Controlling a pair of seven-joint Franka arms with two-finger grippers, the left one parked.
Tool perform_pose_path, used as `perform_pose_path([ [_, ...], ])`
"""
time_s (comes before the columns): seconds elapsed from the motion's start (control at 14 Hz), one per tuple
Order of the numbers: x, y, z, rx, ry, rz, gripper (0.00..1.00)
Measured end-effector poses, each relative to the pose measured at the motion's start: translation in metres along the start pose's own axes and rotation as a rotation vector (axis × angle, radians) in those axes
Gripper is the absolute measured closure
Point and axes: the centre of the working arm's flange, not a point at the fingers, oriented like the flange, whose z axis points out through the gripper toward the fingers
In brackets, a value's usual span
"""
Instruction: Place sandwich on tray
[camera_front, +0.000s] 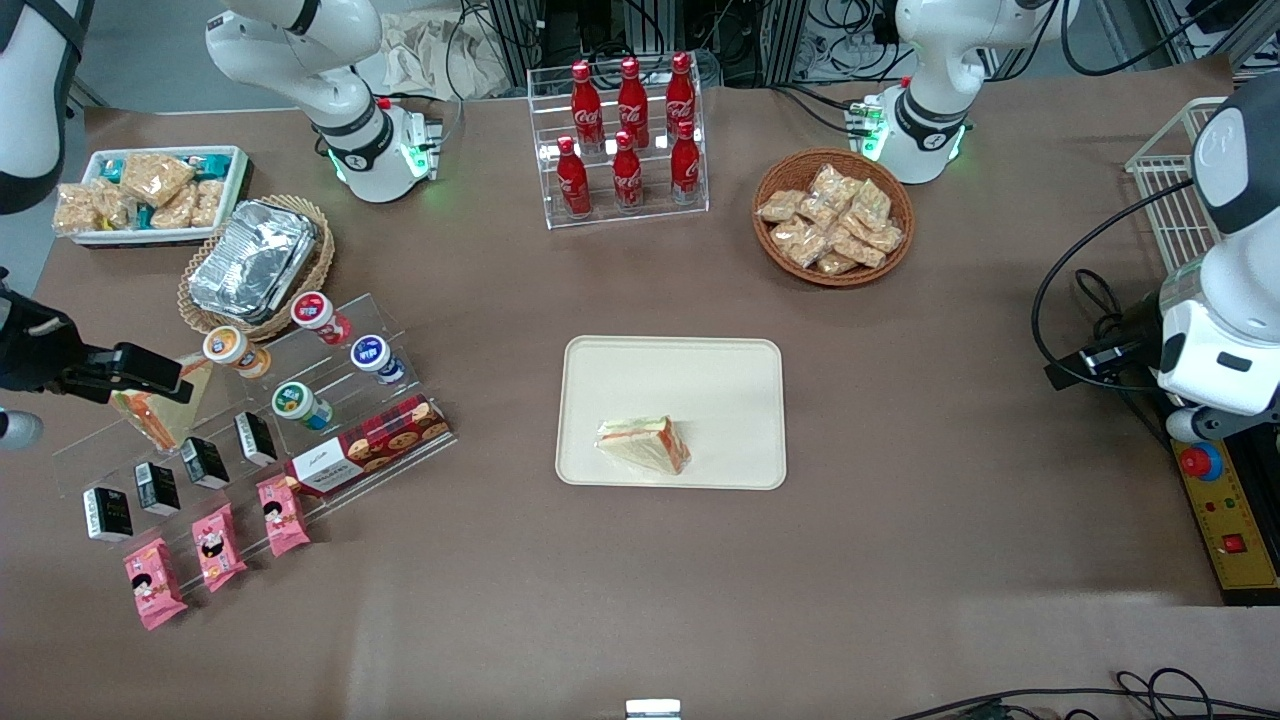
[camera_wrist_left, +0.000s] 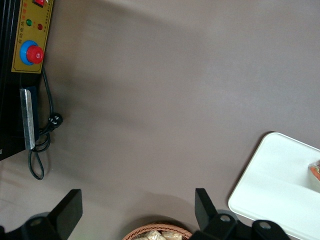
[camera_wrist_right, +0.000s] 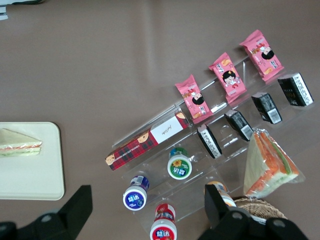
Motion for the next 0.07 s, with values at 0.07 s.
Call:
perform_pose_path([
  [0.07,0.0003,0.0054,-0.0003,0.0,0.0,0.009,0.0],
])
